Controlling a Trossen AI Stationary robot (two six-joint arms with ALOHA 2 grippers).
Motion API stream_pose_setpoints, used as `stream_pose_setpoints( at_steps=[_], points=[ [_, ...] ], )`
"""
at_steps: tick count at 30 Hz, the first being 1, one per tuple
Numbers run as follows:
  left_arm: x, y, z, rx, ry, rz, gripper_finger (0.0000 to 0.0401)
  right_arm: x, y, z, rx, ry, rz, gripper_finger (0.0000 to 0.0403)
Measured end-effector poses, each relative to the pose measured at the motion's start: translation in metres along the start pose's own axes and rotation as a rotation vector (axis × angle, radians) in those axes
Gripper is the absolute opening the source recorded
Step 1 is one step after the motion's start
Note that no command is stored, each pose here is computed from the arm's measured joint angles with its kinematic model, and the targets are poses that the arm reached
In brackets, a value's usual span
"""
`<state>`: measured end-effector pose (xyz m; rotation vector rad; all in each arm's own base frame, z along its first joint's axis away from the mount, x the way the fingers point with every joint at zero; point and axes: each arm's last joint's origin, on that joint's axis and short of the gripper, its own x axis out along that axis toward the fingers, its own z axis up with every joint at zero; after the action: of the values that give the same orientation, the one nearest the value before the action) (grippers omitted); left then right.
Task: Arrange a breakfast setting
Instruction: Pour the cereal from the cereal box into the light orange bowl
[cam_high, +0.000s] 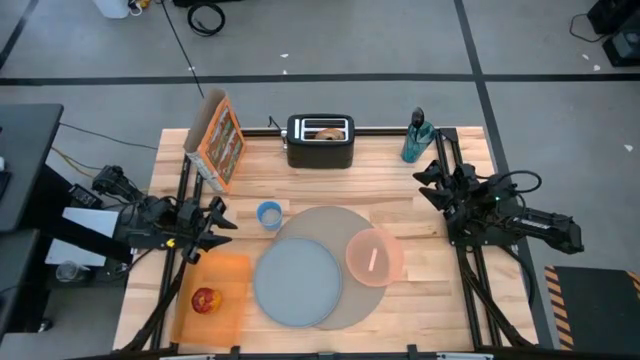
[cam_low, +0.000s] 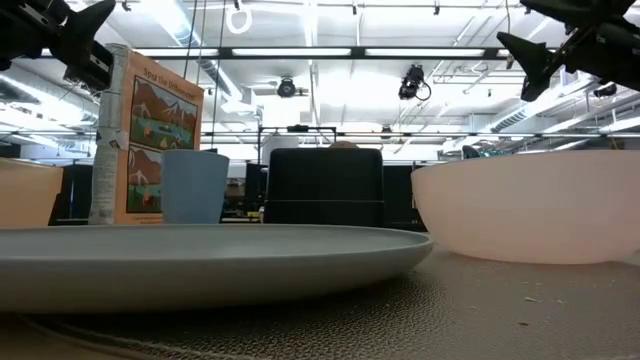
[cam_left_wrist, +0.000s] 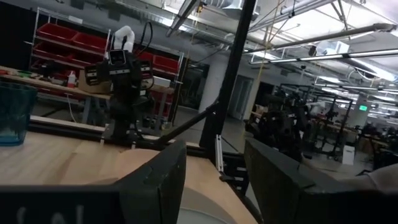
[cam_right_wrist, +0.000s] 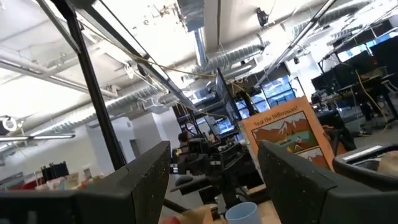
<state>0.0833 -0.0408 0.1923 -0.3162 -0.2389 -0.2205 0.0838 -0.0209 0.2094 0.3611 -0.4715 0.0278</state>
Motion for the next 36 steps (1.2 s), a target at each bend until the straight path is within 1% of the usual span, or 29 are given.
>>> stream_pose_setpoints(
  at_steps=[2,6,9,12,13,16,19,23,28,31,33,36],
  points=[
    [0.0000,0.0006,0.0000,0.004,-0.003,0.021,0.0172,0.0000,0.0010,0.0020,-0.010,-0.021,0.008,0.0249],
    [0.0000,0.0011,-0.0007,0.061,0.003,0.032,0.0172,-0.0002,0.0037,0.0054,-0.073,-0.049,0.048,0.0249],
    [0.0000,0.0010,-0.0011,0.016,0.007,0.032,0.0172,-0.0003,0.0043,0.0058,-0.092,-0.051,0.061,0.0249],
    [-0.0001,0.0015,-0.0010,0.011,0.003,0.048,0.0172,-0.0003,0.0042,0.0056,-0.105,-0.049,0.060,0.0249],
    [-0.0001,0.0018,-0.0009,0.018,0.001,0.058,0.0172,-0.0002,0.0041,0.0055,-0.117,-0.048,0.057,0.0249],
    [-0.0001,0.0021,-0.0015,0.094,0.010,0.063,0.0172,-0.0002,0.0038,0.0052,-0.163,-0.047,0.053,0.0249],
    [-0.0001,0.0022,-0.0020,0.127,0.015,0.063,0.0172,-0.0002,0.0038,0.0050,-0.177,-0.045,0.054,0.0249],
    [-0.0001,0.0022,-0.0019,0.134,0.014,0.063,0.0172,-0.0002,0.0033,0.0053,-0.177,-0.054,0.035,0.0249],
    [-0.0001,0.0025,-0.0018,0.138,0.012,0.075,0.0172,-0.0002,-0.0011,0.0040,-0.141,-0.069,-0.077,0.0249],
    [-0.0001,0.0029,-0.0016,0.121,0.009,0.090,0.0172,-0.0003,-0.0035,0.0022,-0.086,-0.066,-0.128,0.0249],
    [-0.0001,0.0028,-0.0011,0.090,0.003,0.090,0.0172,-0.0003,-0.0035,0.0023,-0.066,-0.067,-0.126,0.0249],
    [-0.0001,0.0026,0.0000,0.017,-0.012,0.088,0.0172,-0.0001,-0.0026,0.0016,-0.078,-0.048,-0.094,0.0249]
  ],
)
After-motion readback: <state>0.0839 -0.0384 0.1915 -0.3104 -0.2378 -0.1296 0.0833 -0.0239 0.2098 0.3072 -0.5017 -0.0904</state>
